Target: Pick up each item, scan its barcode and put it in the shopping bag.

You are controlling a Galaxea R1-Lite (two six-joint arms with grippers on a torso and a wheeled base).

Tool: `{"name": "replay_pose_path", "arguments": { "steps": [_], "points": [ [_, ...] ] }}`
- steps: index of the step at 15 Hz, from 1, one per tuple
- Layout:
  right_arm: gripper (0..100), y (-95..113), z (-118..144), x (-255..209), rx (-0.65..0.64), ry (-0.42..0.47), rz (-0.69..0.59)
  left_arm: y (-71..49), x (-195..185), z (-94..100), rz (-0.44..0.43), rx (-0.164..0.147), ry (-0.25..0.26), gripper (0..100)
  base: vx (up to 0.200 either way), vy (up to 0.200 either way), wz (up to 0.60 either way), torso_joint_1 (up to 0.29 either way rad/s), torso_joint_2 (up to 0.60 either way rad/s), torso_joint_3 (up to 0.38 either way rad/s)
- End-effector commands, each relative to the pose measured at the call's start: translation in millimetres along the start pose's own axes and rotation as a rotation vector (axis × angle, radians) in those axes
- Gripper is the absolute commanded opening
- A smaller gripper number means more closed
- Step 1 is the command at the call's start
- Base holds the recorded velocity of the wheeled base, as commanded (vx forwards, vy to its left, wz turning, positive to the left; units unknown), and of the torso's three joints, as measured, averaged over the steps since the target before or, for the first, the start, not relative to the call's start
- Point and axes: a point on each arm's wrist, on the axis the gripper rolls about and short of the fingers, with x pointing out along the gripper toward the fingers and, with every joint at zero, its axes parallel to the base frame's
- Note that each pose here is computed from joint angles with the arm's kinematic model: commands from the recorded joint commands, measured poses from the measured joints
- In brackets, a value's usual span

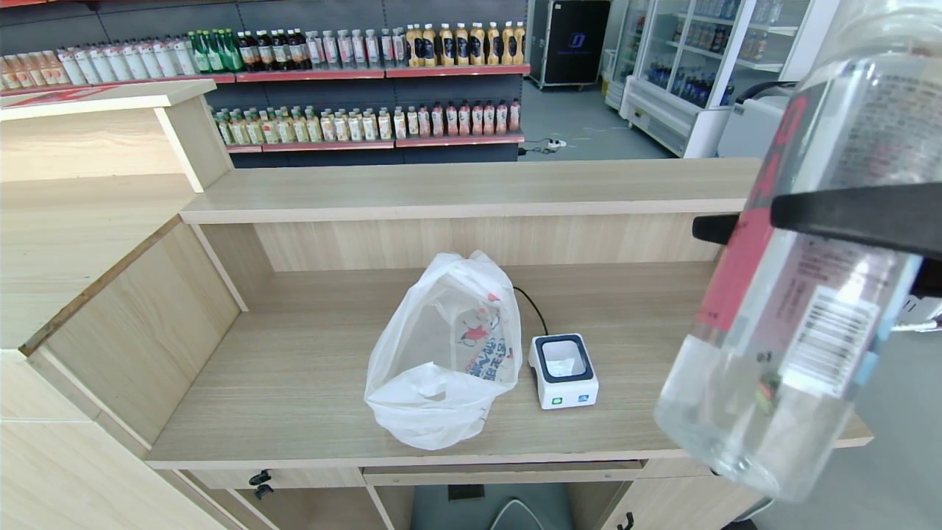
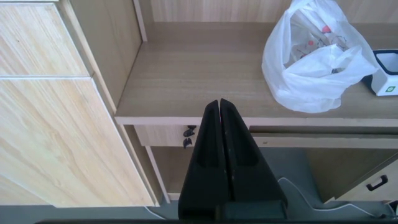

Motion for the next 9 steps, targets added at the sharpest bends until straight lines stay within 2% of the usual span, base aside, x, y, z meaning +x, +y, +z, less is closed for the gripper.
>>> {"name": "replay_pose_path", "arguments": {
  "steps": [1,4,6,8,9],
  "points": [
    [0,-41.4,6.8,-14.2,-0.067,-0.056,-0.252,0.0,0.0,0.0,0.001,-0.001,0.0,0,0.0,0.0,0.0,0.0,0.0,0.0],
    [0,-81.4,5.4,-61.6,-0.195,-0.121,-0.61,0.0,0.0,0.0,0.001,-0.001,0.0,0,0.0,0.0,0.0,0.0,0.0,0.0],
    [0,-109.0,-5.3,-90.0,-0.242,-0.177,-0.902,0.0,0.0,0.0,0.001,-0.001,0.0,0,0.0,0.0,0.0,0.0,0.0,0.0],
    [0,-131.4,-25.7,-112.4,-0.298,-0.148,-1.05,0.0,0.0,0.0,0.001,-0.001,0.0,0,0.0,0.0,0.0,0.0,0.0,0.0],
    [0,-140.7,-32.6,-120.7,-0.389,-0.074,-1.106,0.0,0.0,0.0,0.001,-0.001,0.0,0,0.0,0.0,0.0,0.0,0.0,0.0]
  ]
}}
